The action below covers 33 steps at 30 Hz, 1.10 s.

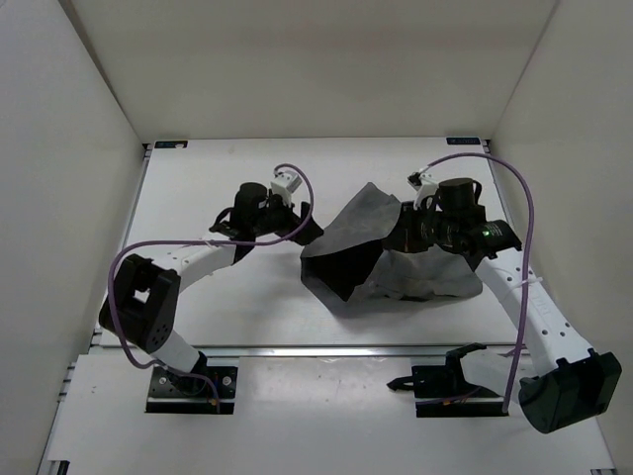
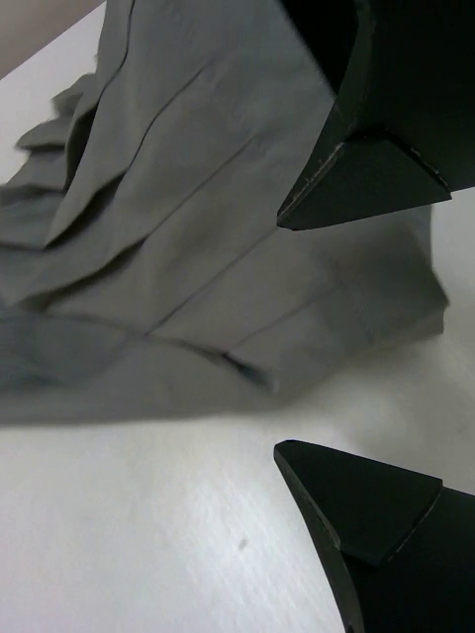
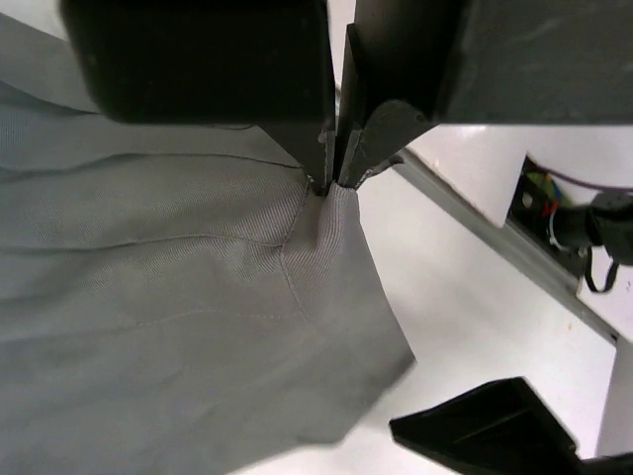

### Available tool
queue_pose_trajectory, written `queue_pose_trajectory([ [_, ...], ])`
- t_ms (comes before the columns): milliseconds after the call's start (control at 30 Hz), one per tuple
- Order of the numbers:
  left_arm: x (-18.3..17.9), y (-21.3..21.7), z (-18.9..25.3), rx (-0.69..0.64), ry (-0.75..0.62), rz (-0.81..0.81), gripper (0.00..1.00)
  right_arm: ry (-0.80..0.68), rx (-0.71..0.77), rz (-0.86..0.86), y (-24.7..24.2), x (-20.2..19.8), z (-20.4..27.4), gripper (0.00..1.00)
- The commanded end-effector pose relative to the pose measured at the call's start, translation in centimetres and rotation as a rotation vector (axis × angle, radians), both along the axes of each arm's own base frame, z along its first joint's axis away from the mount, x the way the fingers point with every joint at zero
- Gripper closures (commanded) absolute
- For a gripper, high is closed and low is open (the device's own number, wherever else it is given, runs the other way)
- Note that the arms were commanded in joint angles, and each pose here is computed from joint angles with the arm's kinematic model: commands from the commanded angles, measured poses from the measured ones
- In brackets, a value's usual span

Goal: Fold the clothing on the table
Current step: Move the skirt to the center of the board

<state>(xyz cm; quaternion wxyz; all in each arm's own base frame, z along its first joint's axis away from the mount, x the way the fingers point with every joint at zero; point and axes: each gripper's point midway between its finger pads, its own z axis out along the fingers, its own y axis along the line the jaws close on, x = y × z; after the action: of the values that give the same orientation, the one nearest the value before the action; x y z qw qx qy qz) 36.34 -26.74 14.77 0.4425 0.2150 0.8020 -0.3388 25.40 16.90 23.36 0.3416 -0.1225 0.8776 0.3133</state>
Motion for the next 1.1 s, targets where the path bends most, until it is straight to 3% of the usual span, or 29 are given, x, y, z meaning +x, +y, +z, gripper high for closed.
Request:
queue_pose_trajectory([
  [0, -3.2, -2.9, 2.5, -0.086, -0.085, -0.166, 0.01, -0.018, 0.041, 0.014, 0.5, -0.3, 0.0, 1.00],
  [133, -6.7, -3.6, -0.7, 0.035, -0.056, -0.260, 0.01, 0.008, 0.048, -0.012, -0.7, -0.2, -1.1, 1.00],
  [233, -8.4, -3.5, -1.1, 0.037, -0.063, -0.284, 0.01, 0.023, 0.035, -0.022, -1.3, -0.1, -1.8, 1.00],
  [367, -7.7, -1.2, -1.4, 0.023, -0.052, -0.197, 0.01, 0.043, 0.031, -0.006, -0.8, -0.4, -2.5, 1.00],
  [467, -6.6, 0.6, -2.9, 0.084, -0.014, -0.098, 0.01, 0.063, 0.029, 0.008, -0.1, -0.6, -3.4, 1.00],
  [800, -4.5, 2.3, -6.0, 0.163, 0.090, 0.100, 0.01, 0.081, 0.056, 0.044, 1.7, -1.3, -4.1, 1.00],
  [867, -4.7, 2.3, -6.6, 0.154, 0.129, 0.098, 0.06, 0.074, 0.069, 0.048, 2.1, -1.4, -3.8, 1.00],
  [933, -4.3, 2.4, -6.7, 0.142, 0.151, 0.102, 0.23, 0.079, 0.070, 0.055, 2.4, -1.8, -4.2, 1.00],
  [1000, -4.5, 2.4, -7.3, 0.155, 0.174, 0.104, 0.29, 0.089, 0.070, 0.059, 2.5, -2.1, -4.7, 1.00],
  [1067, -4.5, 2.0, -7.1, 0.155, 0.165, 0.085, 0.43, 0.109, 0.063, 0.065, 2.7, -2.7, -5.8, 1.00],
])
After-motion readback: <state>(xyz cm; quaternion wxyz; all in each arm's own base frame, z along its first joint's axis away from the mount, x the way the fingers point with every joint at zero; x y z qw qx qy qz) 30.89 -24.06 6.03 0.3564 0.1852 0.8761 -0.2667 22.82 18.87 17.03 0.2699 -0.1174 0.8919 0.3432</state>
